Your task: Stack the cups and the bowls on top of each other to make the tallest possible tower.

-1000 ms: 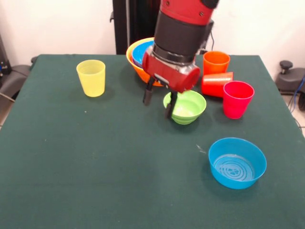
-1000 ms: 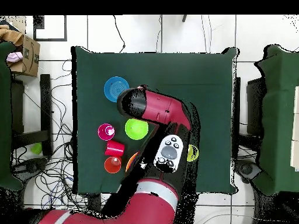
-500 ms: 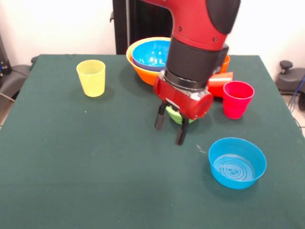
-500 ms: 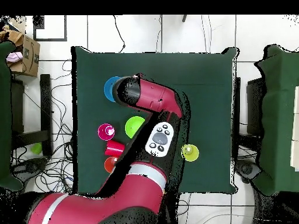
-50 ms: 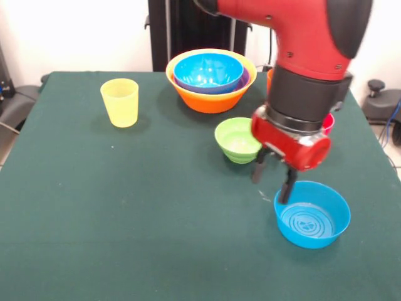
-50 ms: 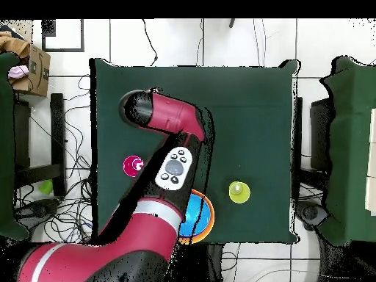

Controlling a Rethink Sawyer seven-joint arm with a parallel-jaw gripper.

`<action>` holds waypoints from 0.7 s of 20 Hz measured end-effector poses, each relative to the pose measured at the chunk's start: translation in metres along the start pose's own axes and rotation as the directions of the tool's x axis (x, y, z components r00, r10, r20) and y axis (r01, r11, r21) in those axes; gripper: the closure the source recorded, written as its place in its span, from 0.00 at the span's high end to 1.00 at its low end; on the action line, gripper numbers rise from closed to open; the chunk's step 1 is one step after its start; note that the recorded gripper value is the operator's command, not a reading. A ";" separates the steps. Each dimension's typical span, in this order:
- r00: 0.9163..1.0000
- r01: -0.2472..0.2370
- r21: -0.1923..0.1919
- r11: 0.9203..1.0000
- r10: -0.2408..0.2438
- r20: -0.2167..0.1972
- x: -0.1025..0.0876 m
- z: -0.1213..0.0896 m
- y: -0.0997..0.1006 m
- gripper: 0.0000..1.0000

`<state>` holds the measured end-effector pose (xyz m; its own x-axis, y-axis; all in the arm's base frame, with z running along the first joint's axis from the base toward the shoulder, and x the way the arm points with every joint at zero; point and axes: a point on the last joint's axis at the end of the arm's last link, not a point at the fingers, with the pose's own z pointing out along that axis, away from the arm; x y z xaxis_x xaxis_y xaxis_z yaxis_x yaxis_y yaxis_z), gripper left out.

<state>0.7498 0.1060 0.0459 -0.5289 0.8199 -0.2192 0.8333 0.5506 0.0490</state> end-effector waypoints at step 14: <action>0.999 -0.032 0.003 0.999 0.032 -0.038 0.033 -0.038 0.022 1.00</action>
<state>0.7445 0.1512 0.0771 -0.5074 0.8427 -0.1799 0.8504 0.5234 0.0535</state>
